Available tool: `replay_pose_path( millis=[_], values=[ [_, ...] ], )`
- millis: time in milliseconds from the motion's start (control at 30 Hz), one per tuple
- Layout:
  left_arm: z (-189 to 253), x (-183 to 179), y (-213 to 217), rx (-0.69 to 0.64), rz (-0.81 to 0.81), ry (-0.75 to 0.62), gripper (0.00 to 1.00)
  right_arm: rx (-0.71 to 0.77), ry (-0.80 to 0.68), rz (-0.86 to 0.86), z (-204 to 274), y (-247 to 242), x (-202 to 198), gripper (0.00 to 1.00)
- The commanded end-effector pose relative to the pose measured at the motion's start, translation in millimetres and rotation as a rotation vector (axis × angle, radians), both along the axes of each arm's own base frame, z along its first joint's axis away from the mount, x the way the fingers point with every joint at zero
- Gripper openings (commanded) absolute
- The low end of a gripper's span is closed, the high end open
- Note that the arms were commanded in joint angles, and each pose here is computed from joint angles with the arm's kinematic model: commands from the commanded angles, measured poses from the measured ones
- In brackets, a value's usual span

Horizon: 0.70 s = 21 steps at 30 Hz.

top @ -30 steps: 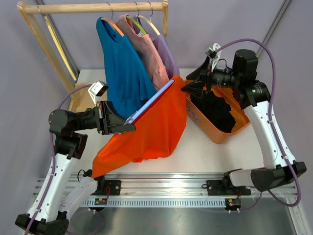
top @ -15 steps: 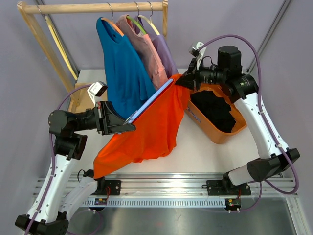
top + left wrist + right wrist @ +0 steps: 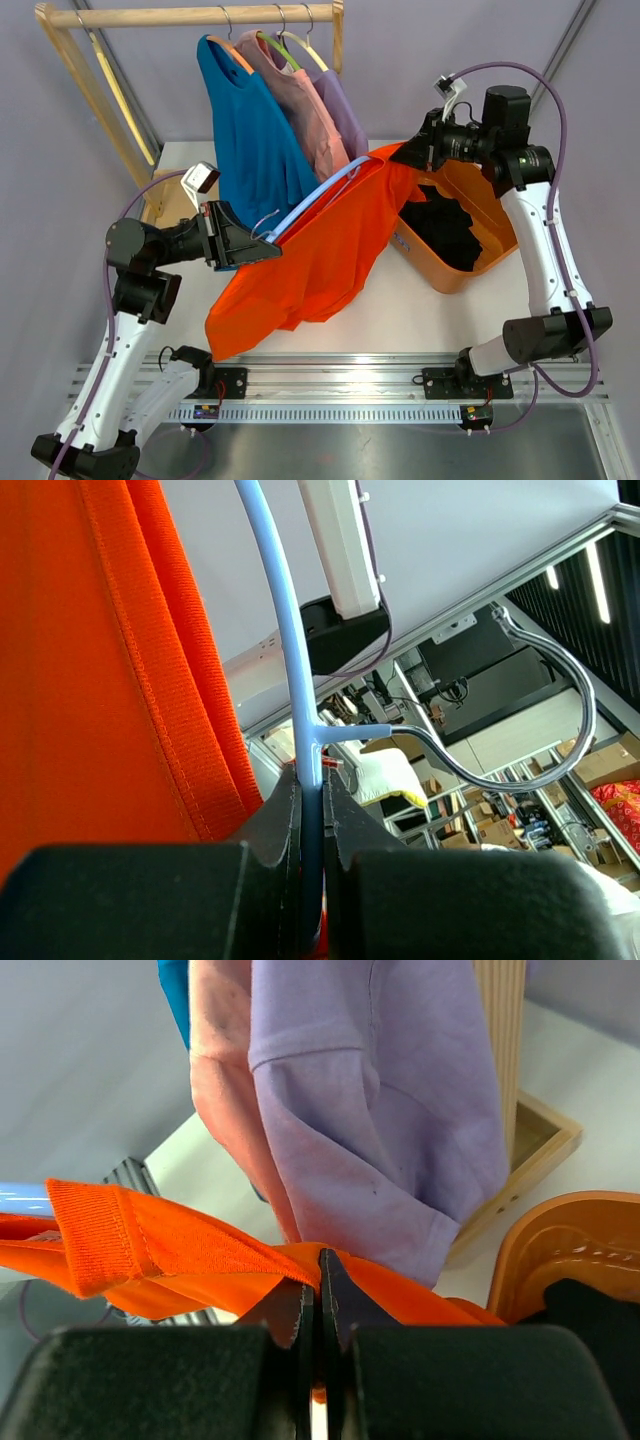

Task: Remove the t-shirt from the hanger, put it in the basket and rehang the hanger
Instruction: Remove the tshirt from the hanger

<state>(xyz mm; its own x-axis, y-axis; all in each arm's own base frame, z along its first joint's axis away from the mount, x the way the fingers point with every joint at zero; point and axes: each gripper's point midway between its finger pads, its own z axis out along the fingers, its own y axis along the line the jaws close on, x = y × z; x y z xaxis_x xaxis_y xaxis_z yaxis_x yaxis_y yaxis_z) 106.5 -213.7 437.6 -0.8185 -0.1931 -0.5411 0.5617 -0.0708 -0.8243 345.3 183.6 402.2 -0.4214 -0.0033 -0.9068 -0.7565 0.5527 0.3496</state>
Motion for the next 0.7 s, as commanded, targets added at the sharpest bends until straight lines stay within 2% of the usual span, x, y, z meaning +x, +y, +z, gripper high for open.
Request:
replay_pose_path(
  millis=[0,67,133,167,267,433,567,633,667],
  values=[
    [31,-50,11,-0.014,-0.108,-0.138,0.00,-0.035,-0.002,-0.303,-12,-59,65,0.00],
    [43,-58,13,-0.046,-0.122,-0.172,0.00,-0.045,0.071,-0.297,-33,-59,68,0.00],
    [53,-61,14,-0.072,-0.138,-0.150,0.00,-0.034,0.151,-0.270,-53,-54,70,0.00],
    [60,-65,16,-0.095,-0.142,-0.200,0.00,-0.029,0.184,-0.260,-64,-52,68,0.00],
    [72,-70,18,-0.136,-0.160,-0.219,0.00,0.000,0.267,-0.212,-82,-40,63,0.00],
    [81,-69,18,-0.170,-0.168,-0.235,0.00,0.038,0.301,-0.069,-86,-12,40,0.00],
    [75,-47,11,-0.136,-0.118,-0.224,0.00,0.084,0.185,0.188,-64,17,-2,0.00],
    [65,-34,7,-0.105,-0.089,-0.213,0.00,0.065,0.020,0.331,-49,31,-32,0.00],
    [60,-28,6,-0.089,-0.084,-0.208,0.00,0.055,-0.008,0.368,-55,34,-43,0.00]
  ],
)
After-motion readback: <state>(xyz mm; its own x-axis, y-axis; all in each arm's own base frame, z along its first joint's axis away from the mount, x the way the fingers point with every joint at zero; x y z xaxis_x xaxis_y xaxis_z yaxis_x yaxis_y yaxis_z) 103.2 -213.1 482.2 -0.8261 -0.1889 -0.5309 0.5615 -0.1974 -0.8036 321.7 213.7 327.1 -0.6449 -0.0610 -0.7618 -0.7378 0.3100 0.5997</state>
